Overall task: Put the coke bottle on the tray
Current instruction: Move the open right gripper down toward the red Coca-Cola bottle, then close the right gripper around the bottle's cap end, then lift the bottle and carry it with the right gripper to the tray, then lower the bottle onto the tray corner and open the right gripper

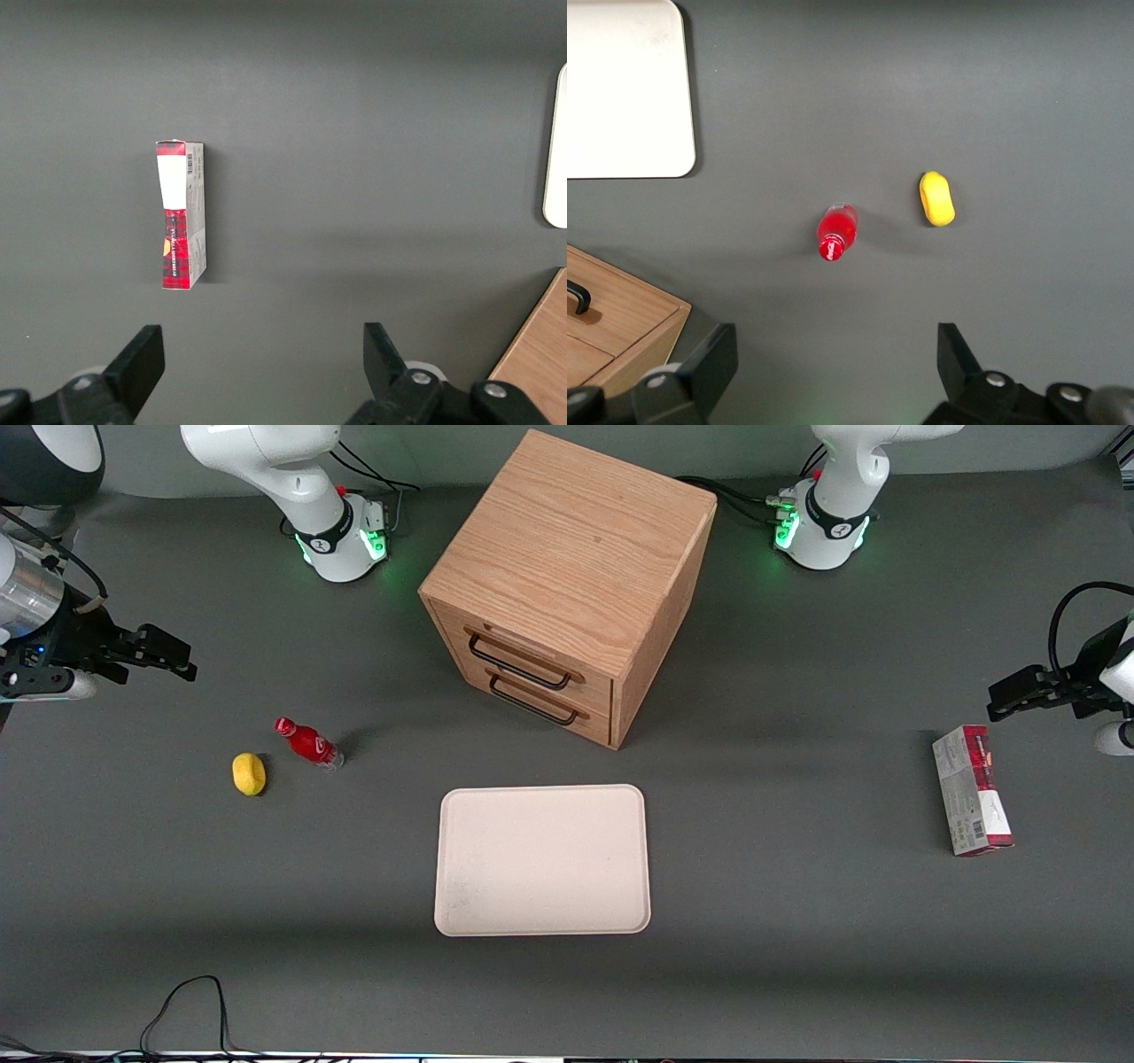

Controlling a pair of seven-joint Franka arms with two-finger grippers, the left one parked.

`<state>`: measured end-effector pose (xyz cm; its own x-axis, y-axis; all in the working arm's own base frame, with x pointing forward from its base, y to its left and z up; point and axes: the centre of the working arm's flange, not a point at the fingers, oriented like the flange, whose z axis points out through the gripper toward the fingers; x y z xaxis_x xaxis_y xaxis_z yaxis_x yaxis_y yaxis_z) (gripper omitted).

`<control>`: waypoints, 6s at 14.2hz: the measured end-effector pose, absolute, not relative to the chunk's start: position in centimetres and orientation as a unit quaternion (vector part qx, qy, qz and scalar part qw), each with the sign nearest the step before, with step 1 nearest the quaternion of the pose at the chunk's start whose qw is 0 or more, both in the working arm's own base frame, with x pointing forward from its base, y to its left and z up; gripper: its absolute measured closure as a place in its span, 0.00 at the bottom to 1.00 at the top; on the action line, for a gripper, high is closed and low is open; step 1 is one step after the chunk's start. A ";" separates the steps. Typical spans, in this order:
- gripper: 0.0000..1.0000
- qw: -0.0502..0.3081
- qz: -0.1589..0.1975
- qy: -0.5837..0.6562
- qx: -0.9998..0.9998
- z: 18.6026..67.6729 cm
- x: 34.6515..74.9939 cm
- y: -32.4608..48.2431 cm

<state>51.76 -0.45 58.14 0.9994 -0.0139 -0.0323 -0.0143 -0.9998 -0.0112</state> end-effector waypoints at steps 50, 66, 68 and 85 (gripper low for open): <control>0.67 0.002 0.026 -0.056 -0.998 56.7 64.6 9.4; 0.67 0.014 -0.083 -0.158 -0.984 37.2 72.7 32.7; 0.67 0.005 -0.088 -0.176 -0.980 34.9 73.0 33.3; 0.19 -0.009 -0.056 -0.181 -0.982 32.8 73.0 31.4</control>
<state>72.98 31.37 32.81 0.9284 0.3557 0.1072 0.3538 -0.9346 0.0372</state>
